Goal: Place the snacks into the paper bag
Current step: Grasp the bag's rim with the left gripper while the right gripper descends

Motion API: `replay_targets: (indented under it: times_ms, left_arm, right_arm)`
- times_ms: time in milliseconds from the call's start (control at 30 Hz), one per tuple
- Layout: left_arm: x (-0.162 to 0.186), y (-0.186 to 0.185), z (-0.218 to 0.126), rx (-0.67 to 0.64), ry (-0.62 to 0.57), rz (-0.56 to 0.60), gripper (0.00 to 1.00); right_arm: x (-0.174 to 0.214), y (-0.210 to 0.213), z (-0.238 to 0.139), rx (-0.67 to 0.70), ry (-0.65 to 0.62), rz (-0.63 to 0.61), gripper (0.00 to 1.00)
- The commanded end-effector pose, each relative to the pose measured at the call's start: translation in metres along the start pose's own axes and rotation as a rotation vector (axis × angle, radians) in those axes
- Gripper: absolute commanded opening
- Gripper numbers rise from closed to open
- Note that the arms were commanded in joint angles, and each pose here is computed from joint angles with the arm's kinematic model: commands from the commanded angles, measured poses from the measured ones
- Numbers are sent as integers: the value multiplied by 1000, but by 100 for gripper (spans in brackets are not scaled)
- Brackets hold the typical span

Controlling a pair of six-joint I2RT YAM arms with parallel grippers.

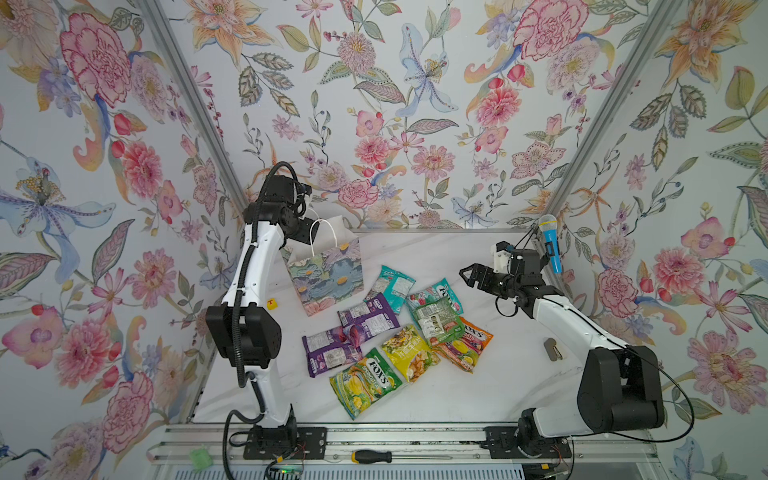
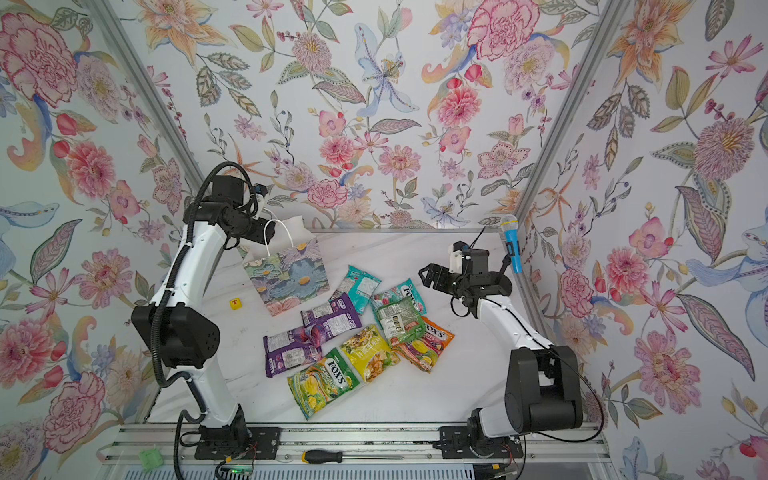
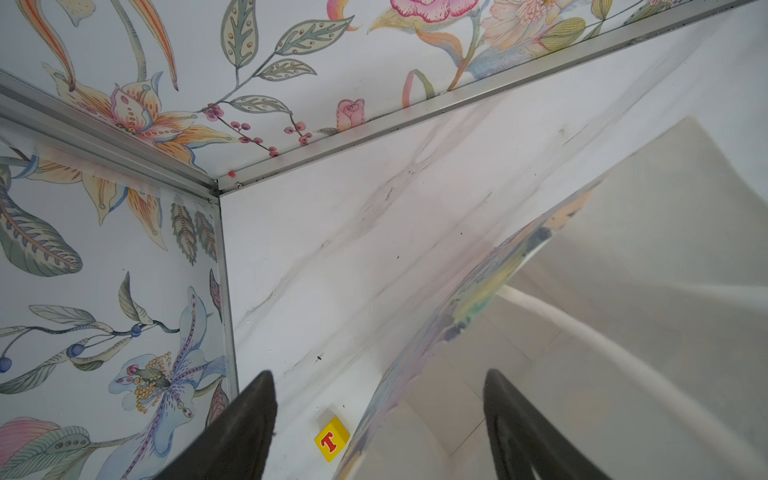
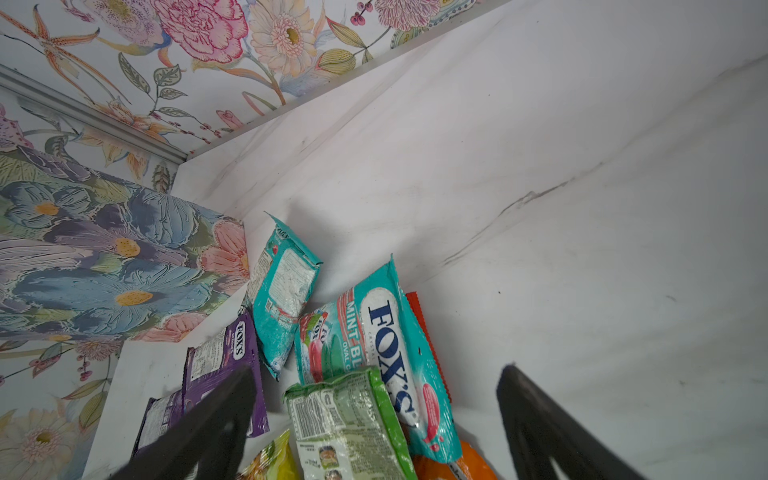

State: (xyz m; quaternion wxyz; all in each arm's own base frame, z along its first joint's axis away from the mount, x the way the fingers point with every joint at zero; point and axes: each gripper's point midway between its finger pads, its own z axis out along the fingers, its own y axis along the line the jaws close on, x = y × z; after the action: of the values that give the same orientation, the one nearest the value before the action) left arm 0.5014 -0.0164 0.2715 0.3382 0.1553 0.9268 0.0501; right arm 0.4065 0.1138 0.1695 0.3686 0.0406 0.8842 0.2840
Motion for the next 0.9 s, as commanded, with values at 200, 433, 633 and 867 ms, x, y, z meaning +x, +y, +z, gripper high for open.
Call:
replay_targets:
  times_ms: [200, 433, 633, 867]
  left_arm:
    - [9, 2, 16, -40, 54, 24, 73]
    - [5, -1, 8, -29, 36, 27, 53]
    - [9, -5, 2, -14, 38, 26, 40]
    - [17, -9, -11, -6, 33, -13, 23]
  right_arm:
    - [5, 5, -5, -15, 6, -26, 88]
    - [4, 6, -4, -27, 9, -27, 75]
    - [6, 7, 0, -42, 25, -23, 67]
    - [13, 13, 6, -90, 61, -19, 56]
